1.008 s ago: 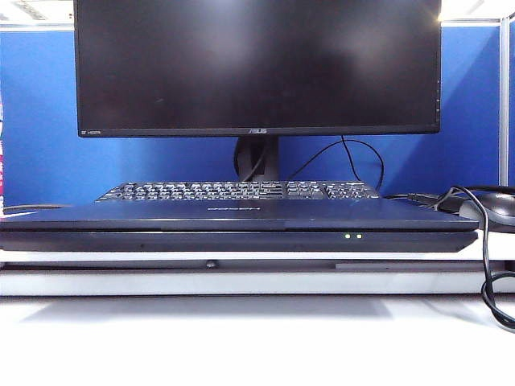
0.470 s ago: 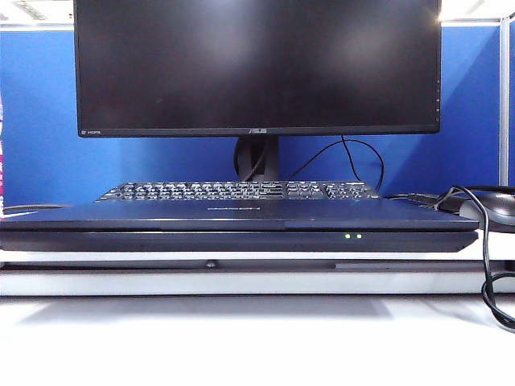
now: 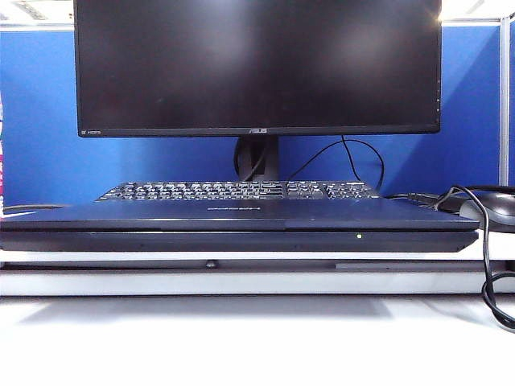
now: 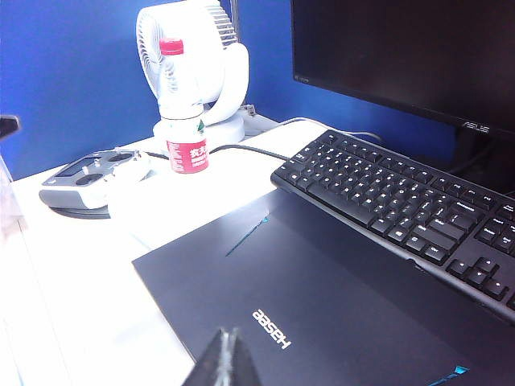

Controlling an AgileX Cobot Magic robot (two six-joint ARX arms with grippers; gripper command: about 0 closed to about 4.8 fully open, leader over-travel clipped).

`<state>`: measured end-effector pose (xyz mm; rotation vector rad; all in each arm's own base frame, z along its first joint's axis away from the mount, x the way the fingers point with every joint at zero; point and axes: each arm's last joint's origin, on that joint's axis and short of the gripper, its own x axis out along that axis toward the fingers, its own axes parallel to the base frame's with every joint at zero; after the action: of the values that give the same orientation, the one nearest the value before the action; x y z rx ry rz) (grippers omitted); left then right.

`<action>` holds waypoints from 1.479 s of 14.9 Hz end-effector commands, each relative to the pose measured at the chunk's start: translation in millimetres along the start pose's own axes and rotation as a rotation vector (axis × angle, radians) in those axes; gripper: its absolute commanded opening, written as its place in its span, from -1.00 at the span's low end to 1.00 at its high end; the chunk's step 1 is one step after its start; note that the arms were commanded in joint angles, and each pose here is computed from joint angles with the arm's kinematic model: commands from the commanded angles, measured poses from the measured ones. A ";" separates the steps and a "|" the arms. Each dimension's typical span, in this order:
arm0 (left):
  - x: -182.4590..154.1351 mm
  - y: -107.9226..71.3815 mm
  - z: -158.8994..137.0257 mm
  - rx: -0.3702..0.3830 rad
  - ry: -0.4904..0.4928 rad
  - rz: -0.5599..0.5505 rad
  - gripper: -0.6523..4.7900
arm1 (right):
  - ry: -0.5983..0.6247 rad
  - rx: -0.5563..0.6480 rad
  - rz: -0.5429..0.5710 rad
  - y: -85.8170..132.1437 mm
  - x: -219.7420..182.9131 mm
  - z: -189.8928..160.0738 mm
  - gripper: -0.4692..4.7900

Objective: Close the lid of the black laptop.

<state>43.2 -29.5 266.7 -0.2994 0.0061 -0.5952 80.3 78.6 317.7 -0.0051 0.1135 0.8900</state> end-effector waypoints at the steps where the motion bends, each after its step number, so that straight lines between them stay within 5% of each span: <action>1: -1.2 -0.6 1.5 0.001 -0.004 -0.008 -0.78 | -0.015 0.001 0.002 0.2 -0.4 2.2 -0.84; 6: 8.3 10.6 -17.2 0.113 0.006 0.162 -0.78 | -0.015 0.001 0.003 0.3 -0.4 2.2 -0.84; 11: 32.3 42.7 -68.5 0.147 -0.130 0.225 -0.78 | -0.013 0.001 0.003 0.3 -0.4 2.1 -0.84; 14: 29.5 58.2 -72.4 0.178 -0.131 0.339 -0.78 | -0.014 0.000 -0.013 -0.2 -0.4 2.0 -0.84; 17: 20.5 74.8 -67.5 0.210 -0.147 0.474 -0.78 | 0.001 0.003 -0.203 -5.6 -1.4 0.2 -0.84; 22: 15.2 85.9 -73.3 0.223 -0.123 0.595 -0.78 | 0.006 0.002 -0.207 -5.8 -1.3 -0.2 -0.84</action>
<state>96.8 9.2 172.7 -0.1300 -0.0763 0.0127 84.2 74.2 314.6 -0.0246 0.1313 0.6847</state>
